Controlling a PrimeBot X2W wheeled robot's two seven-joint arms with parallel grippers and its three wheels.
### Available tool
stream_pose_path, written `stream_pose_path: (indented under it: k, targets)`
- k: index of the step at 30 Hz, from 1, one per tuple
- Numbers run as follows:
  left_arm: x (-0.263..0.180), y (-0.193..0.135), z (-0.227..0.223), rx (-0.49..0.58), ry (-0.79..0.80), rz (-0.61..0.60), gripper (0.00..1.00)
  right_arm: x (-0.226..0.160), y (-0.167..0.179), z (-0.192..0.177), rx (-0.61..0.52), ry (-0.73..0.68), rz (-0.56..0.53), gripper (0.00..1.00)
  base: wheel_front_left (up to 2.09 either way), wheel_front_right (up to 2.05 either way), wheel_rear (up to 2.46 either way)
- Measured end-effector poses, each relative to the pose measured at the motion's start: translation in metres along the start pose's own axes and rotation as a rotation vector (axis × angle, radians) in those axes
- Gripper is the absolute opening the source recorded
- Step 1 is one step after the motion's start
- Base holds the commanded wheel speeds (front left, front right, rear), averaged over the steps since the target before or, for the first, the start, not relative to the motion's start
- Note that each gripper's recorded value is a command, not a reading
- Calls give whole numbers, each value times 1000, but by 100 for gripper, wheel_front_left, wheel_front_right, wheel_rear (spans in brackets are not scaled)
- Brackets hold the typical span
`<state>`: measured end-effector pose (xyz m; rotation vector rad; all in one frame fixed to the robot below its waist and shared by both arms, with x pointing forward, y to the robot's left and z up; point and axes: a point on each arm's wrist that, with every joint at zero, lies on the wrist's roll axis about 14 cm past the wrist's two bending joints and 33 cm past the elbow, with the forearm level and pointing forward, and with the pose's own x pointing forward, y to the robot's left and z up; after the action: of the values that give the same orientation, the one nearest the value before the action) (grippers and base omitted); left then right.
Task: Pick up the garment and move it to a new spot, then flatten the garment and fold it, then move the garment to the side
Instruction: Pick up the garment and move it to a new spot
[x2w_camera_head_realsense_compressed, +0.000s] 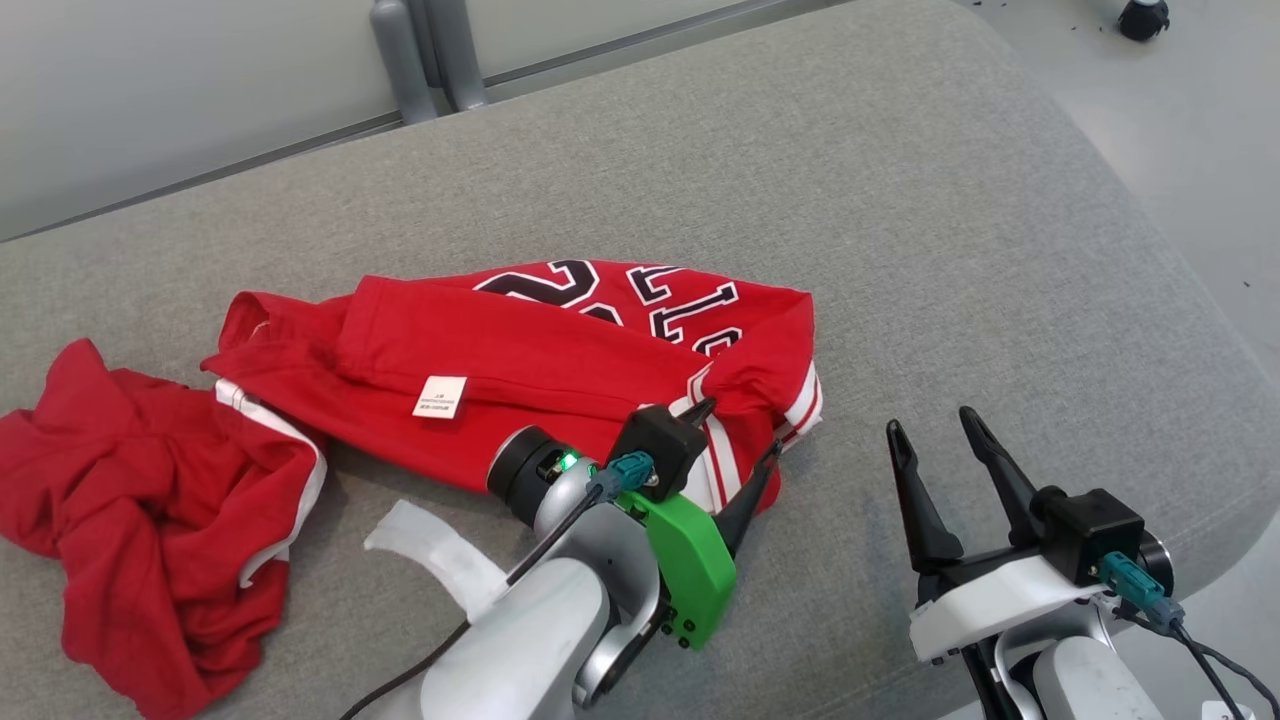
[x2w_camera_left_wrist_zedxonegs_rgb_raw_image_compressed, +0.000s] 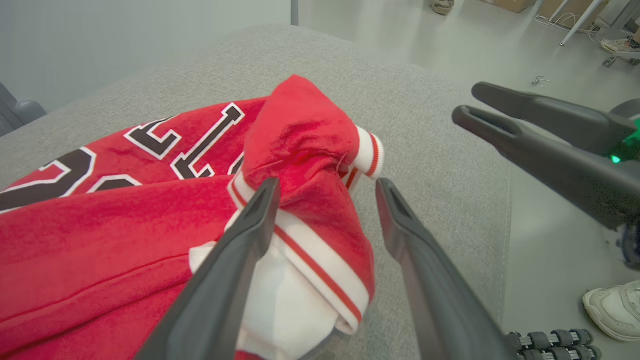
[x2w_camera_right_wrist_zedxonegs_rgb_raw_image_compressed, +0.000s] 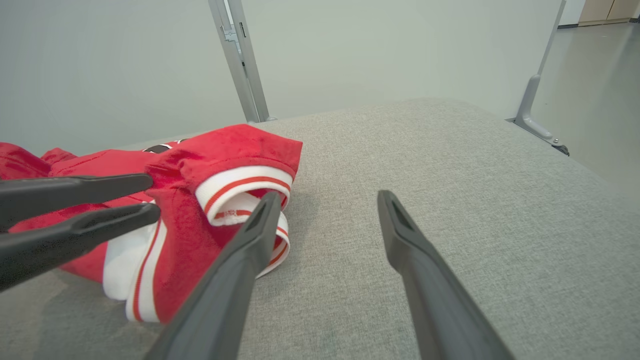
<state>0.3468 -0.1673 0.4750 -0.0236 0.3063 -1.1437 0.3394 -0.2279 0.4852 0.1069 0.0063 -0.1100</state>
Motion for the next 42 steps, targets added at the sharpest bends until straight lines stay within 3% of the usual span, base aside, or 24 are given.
stream_pose_path:
  k: [4,10,16,22,26,32,42]
  targets:
    - [-13,9,8,-40,-49,46,100,2,-1,1,-13,-6,2,100,0,0,0]
    - [-61,65,16,-40,-108,263,100,6,6,3,-18,-15,25,100,0,0,0]
    - [-129,141,4,-35,-95,566,100,9,18,1,-17,-12,63,100,0,0,0]
    - [-180,174,-21,-63,-24,736,100,10,25,1,-19,-11,86,100,0,0,0]
    - [-200,185,-36,-61,46,786,100,12,29,-1,-19,-9,99,100,0,0,0]
    - [-205,186,-67,-111,183,768,100,16,34,-4,-18,1,113,100,0,0,0]
    - [-234,225,-112,-66,465,835,100,20,38,-10,-6,21,123,100,0,0,0]
